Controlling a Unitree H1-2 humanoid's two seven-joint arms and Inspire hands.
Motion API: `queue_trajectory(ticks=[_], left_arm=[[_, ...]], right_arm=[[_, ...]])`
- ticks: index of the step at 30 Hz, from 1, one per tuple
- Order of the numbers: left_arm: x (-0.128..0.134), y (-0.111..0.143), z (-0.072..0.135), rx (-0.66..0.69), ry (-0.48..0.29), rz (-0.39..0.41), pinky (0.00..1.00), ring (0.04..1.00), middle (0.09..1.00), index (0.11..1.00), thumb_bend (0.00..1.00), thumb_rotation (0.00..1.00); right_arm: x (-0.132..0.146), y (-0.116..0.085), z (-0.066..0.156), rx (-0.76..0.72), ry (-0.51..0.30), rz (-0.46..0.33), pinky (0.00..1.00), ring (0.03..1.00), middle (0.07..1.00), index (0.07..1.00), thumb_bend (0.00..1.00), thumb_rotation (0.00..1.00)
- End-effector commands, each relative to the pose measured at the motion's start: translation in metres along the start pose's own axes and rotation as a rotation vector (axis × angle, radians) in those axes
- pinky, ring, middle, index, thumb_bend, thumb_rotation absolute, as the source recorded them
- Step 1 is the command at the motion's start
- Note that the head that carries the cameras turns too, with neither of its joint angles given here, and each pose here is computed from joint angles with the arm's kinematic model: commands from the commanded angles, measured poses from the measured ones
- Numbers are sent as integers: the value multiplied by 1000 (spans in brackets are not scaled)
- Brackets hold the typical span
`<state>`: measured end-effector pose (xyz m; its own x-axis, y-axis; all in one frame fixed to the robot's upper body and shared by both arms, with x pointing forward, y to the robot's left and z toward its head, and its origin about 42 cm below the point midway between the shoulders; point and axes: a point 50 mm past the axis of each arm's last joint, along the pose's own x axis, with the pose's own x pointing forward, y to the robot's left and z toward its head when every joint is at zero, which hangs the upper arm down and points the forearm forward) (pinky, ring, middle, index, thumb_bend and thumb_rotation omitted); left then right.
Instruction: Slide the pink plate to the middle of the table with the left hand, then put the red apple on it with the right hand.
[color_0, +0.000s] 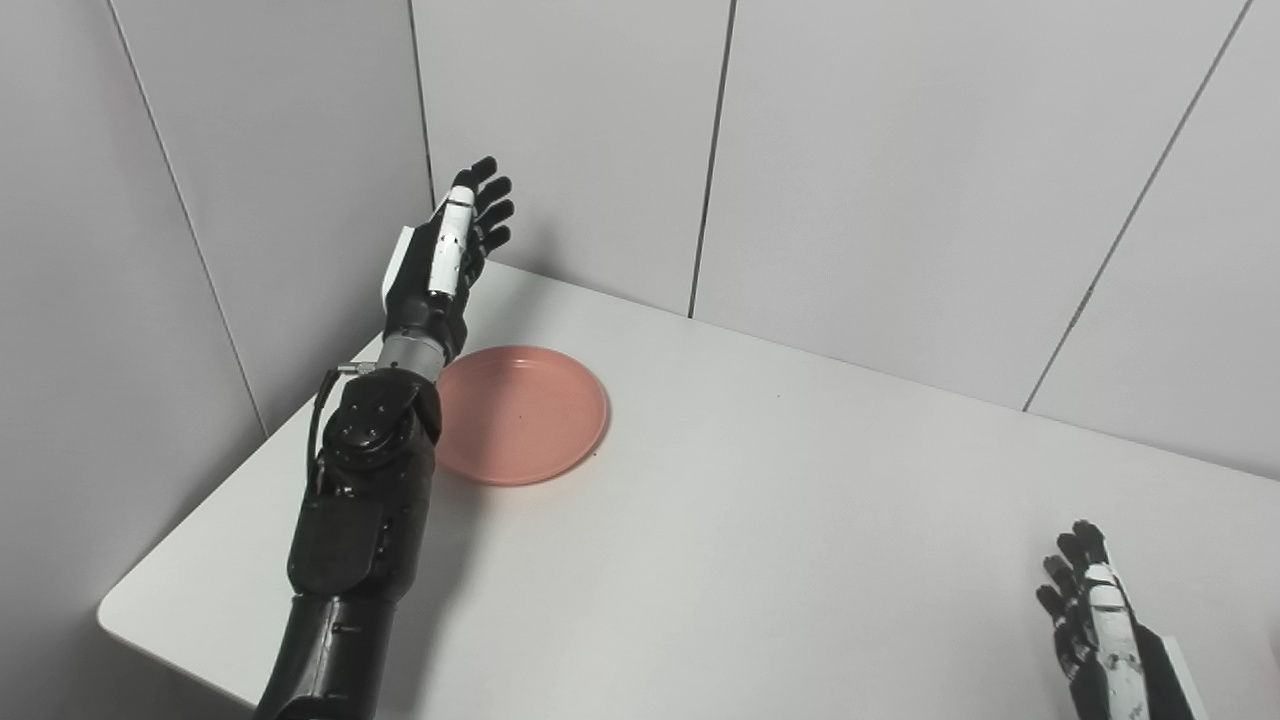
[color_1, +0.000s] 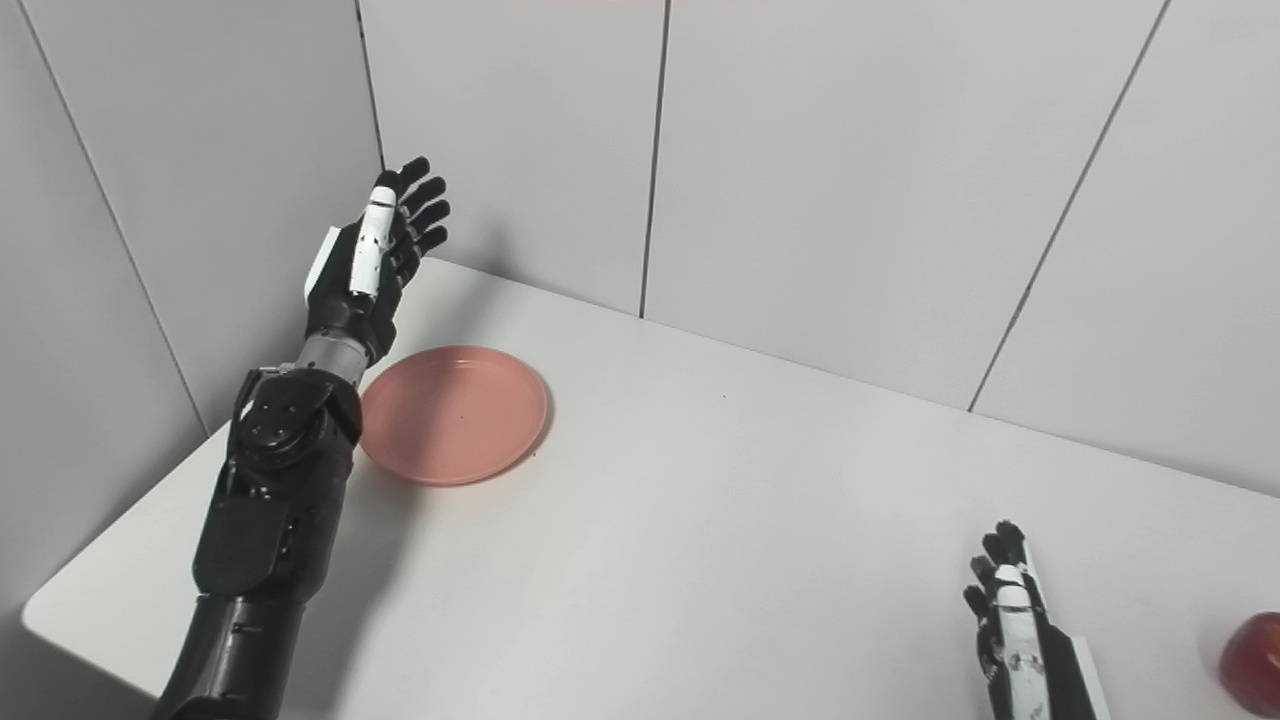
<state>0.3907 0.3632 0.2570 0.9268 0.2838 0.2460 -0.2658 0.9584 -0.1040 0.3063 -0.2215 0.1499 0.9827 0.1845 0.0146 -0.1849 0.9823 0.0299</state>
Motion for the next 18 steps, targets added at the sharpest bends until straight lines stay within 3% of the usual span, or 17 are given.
queue_trajectory(ticks=[1, 9, 18], left_arm=[[16, 4, 26, -11, -106, 2, 913, 911, 912, 896, 356, 1000], [22, 23, 16, -5, -70, 67, 874, 900, 904, 883, 320, 1000], [25, 45, 2, -45, -15, 110, 880, 885, 892, 877, 364, 1000]], right_arm=[[7, 1, 22, -5, -81, 9, 1000, 1000, 1000, 1000, 0, 1000], [6, 0, 24, -10, -80, 17, 1000, 1000, 1000, 1000, 0, 1000], [5, -1, 27, -8, -82, 15, 1000, 1000, 1000, 1000, 0, 1000]])
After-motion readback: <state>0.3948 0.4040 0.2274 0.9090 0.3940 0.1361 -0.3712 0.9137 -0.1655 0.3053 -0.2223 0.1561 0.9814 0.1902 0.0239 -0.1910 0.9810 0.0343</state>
